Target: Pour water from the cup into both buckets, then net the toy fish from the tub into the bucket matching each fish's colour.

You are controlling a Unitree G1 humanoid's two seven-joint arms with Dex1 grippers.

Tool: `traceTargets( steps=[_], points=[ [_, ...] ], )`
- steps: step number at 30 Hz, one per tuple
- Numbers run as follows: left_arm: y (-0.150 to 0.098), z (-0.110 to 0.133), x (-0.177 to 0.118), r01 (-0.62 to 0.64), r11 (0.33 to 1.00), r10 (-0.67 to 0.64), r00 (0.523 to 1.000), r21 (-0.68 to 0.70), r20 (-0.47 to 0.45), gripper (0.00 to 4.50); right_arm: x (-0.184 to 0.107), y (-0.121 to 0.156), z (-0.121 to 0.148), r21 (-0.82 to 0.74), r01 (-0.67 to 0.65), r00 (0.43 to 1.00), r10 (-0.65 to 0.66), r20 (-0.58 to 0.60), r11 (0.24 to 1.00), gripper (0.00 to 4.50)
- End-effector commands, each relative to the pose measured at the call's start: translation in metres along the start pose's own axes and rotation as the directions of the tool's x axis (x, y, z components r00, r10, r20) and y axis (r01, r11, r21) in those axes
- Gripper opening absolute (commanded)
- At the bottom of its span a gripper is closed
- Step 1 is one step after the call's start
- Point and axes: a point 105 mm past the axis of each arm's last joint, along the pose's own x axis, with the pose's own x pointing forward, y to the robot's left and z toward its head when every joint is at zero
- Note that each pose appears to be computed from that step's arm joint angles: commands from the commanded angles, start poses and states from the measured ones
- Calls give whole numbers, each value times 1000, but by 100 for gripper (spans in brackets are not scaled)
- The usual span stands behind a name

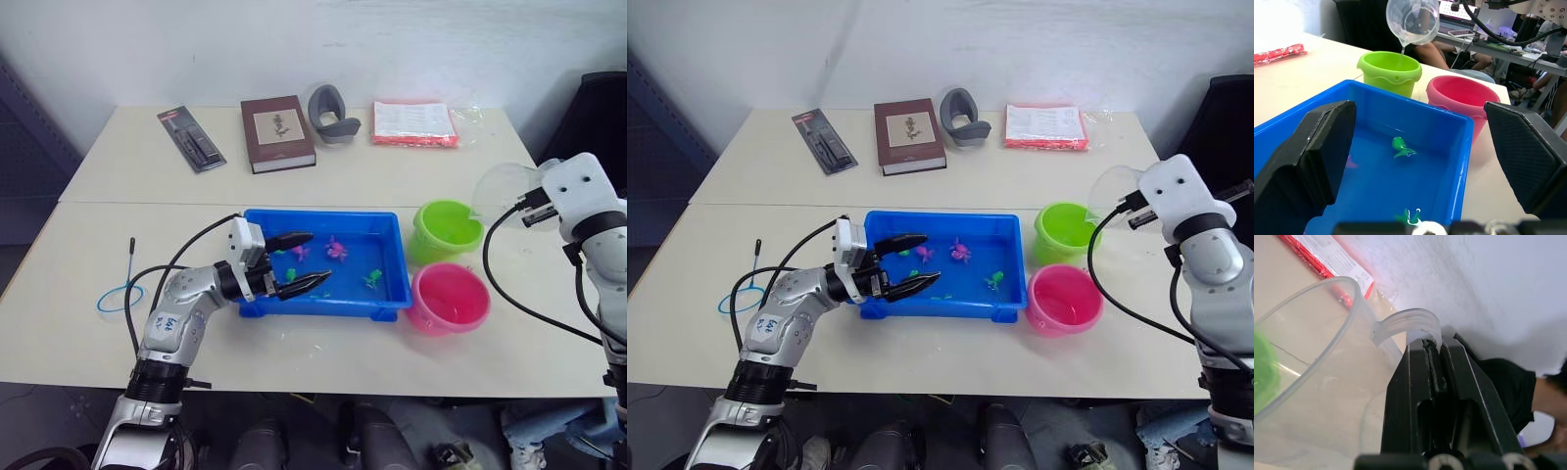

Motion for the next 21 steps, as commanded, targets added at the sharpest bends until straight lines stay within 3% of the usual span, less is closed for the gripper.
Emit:
traceTargets(
  steps=[1,8,21],
  points=[
    [-6,9,3,19,999,-20,1000,47,19,450,1,-13,17,-122,76,994,-65,87,990,2],
    [-16,12,13,91,990,-90,996,110,-15,450,1,-8,21,-275,114,987,-76,142,955,2],
    [-10,21,14,37,995,-42,998,96,50,450,3,-1,29,-404,161,973,-77,216,900,2]
  ],
)
